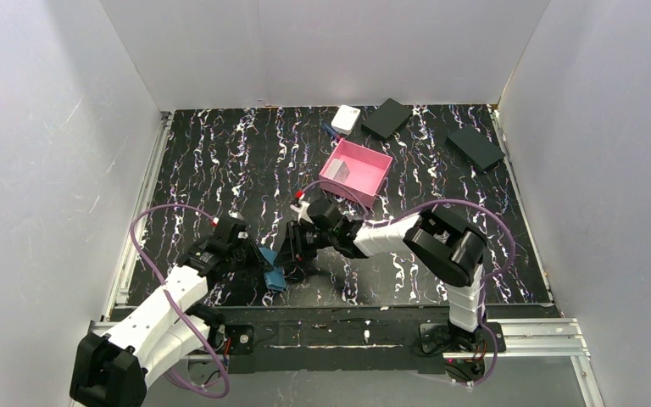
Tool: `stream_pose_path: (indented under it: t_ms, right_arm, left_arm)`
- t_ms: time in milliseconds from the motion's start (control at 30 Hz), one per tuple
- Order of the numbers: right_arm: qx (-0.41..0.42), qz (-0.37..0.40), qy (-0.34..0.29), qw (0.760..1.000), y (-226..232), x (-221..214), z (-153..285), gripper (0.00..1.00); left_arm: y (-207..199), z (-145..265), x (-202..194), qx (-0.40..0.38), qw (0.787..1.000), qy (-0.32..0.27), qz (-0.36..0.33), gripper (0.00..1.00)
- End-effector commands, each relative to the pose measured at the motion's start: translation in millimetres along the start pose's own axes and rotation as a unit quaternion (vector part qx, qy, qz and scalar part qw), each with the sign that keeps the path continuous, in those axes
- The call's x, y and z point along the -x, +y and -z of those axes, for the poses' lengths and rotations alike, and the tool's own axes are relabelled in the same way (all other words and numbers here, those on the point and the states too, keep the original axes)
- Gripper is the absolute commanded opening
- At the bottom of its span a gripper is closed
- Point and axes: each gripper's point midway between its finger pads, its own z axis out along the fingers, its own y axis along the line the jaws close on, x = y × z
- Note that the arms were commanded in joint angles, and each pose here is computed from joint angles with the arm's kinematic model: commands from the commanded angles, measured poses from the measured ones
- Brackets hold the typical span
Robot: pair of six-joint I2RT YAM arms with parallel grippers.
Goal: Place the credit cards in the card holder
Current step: Open the card holder at the center of the board.
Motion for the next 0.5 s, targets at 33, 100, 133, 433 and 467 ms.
stream_pose_path:
  t_ms: [33, 100, 133, 433, 467]
  right_arm:
    - [0.031, 0.002, 0.0, 1.0, 8.8, -3.2, -9.7, 0.39]
    - [0.024, -0.002, 0.005, 1.0, 5.4, -8.4, -11.8, 0.39]
    - [0.02, -0.003, 0.008, 1.0, 3.7, -11.3, -12.8, 0.4]
    - [-0.121, 0.054, 0.028, 0.991, -32.7, -34.2, -13.4, 0.5]
    - [-0.136, 0.062, 0.029, 0.988, -36.0, -34.1, -13.5, 0.5]
  left_arm:
    - [-8.6, -0.3, 3.4, -0.029, 0.999, -0.016, -0.001, 0.0]
    - [-9.3, -0.4, 3.8, -0.032, 0.999, -0.018, -0.002, 0.0]
    - [-10.3, -0.7, 3.9, -0.035, 0.999, -0.019, -0.002, 0.0]
    - [-15.5, -1.0, 2.9, -0.059, 0.998, -0.024, 0.002, 0.0]
    - [-15.8, -0.5, 3.0, -0.06, 0.998, -0.025, 0.002, 0.0]
